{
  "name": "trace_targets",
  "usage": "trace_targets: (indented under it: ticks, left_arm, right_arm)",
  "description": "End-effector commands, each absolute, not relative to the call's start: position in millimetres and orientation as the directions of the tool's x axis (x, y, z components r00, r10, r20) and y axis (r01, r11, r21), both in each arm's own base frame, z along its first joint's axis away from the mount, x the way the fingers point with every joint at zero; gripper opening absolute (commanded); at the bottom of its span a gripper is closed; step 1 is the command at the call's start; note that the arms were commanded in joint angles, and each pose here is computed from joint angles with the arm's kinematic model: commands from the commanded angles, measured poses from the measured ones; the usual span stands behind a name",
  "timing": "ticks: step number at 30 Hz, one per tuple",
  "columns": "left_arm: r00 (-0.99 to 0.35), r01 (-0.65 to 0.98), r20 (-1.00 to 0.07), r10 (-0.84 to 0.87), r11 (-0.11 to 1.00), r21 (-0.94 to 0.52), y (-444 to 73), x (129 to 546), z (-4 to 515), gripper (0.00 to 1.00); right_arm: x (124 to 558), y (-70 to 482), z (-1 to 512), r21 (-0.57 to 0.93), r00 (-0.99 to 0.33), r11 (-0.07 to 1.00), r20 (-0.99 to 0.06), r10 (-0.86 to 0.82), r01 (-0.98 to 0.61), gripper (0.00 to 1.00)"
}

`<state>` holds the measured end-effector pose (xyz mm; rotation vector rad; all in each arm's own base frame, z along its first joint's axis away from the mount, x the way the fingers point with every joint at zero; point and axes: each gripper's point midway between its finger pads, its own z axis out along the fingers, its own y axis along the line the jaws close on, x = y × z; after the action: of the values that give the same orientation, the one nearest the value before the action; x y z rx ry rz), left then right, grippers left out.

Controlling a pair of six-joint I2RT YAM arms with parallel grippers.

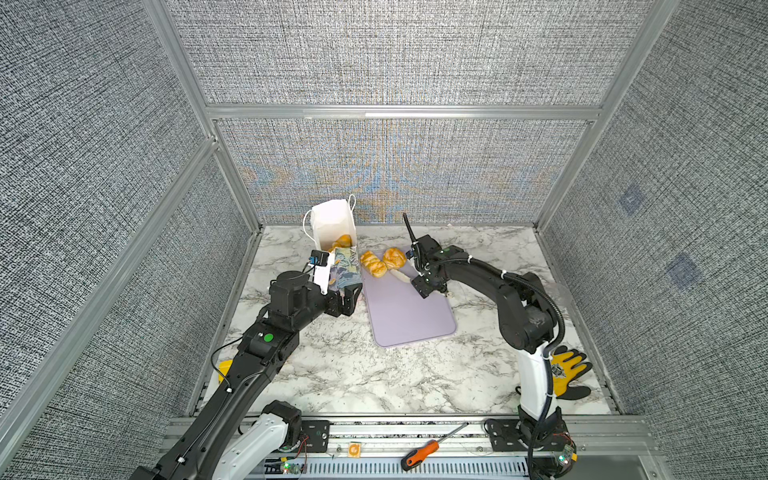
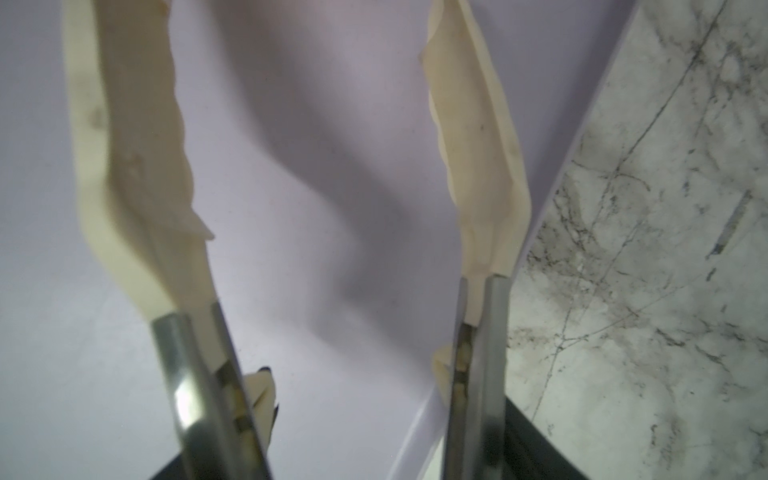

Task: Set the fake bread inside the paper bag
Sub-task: 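Lower the open tongs around the braided bun with the right gripper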

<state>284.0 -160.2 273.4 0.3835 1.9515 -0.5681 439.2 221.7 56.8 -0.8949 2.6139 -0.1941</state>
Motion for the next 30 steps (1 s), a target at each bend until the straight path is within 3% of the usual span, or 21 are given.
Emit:
trace_targets:
  ticks: [1, 23, 30]
  left_arm:
    - [-0.397, 0.505, -0.918, 0.022, 0.840, -0.198, -159.5, 286.0, 278.8, 0.99]
    - [-0.400, 0.495, -0.916, 0.031, 0.849, -0.187, -156.9, 286.3, 276.0, 0.99]
    - [-0.396, 0.489, -0.918, 0.026, 0.852, -0.187, -155.5, 285.8, 277.8, 0.99]
  right_arm:
    - [444.3, 217.2, 58.2, -0.296, -0.728, 0.777, -0.279, -0.626, -0.555, 0.73]
    - [461.4, 236.2, 43.1, -0.316, -0.662, 0.707, -0.252, -0.705, -0.632, 0.73]
    - [458.3, 237.3, 35.5, -0.312, -0.628, 0.659, -0.209, -0.750, -0.684, 0.63]
